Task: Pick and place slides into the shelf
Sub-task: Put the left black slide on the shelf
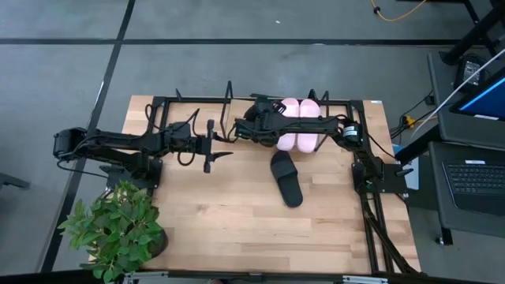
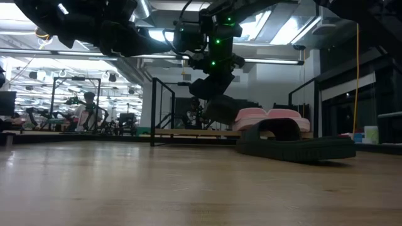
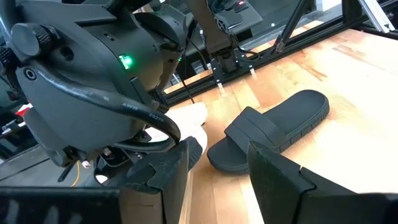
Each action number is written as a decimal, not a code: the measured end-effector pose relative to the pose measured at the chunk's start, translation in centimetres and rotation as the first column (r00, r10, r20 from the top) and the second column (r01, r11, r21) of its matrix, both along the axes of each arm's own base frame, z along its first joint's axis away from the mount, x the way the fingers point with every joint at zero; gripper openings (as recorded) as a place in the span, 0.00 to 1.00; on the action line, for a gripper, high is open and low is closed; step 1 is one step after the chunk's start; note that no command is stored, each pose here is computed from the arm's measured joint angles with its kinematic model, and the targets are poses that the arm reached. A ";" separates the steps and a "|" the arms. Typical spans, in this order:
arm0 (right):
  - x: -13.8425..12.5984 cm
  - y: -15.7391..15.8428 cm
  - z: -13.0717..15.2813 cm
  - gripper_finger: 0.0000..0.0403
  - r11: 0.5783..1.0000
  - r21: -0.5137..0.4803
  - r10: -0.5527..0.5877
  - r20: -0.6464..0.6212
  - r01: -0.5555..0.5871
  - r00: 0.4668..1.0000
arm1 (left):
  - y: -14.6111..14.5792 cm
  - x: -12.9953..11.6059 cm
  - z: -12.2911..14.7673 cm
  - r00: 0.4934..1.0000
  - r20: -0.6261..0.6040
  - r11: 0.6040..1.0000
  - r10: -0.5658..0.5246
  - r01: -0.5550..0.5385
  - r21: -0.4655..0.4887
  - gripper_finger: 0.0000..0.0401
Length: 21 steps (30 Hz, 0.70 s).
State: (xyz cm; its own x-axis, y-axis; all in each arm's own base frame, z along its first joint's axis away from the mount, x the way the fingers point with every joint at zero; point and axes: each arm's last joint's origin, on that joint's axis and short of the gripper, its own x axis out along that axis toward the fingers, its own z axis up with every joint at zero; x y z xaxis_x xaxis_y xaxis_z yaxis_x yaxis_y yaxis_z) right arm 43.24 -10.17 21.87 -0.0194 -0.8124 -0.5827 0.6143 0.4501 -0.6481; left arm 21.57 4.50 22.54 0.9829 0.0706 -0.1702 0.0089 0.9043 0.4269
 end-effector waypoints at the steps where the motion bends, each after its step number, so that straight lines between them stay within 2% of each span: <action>1: 0.0 0.0 0.0 0.05 1.000 0.004 0.005 -0.004 -0.004 1.000 | 0.0 0.0 0.0 1.000 0.000 1.000 0.000 0.000 0.000 0.39; 9: 0.0 0.0 -0.1 0.12 0.999 0.037 0.023 -0.015 -0.022 1.000 | 0.0 0.0 0.0 1.000 0.000 1.000 0.001 -0.001 0.000 0.39; 21: 0.1 0.0 -0.1 0.09 0.999 0.045 0.024 -0.007 -0.023 1.000 | 0.0 0.0 0.0 1.000 -0.002 1.000 0.004 -0.004 0.000 0.39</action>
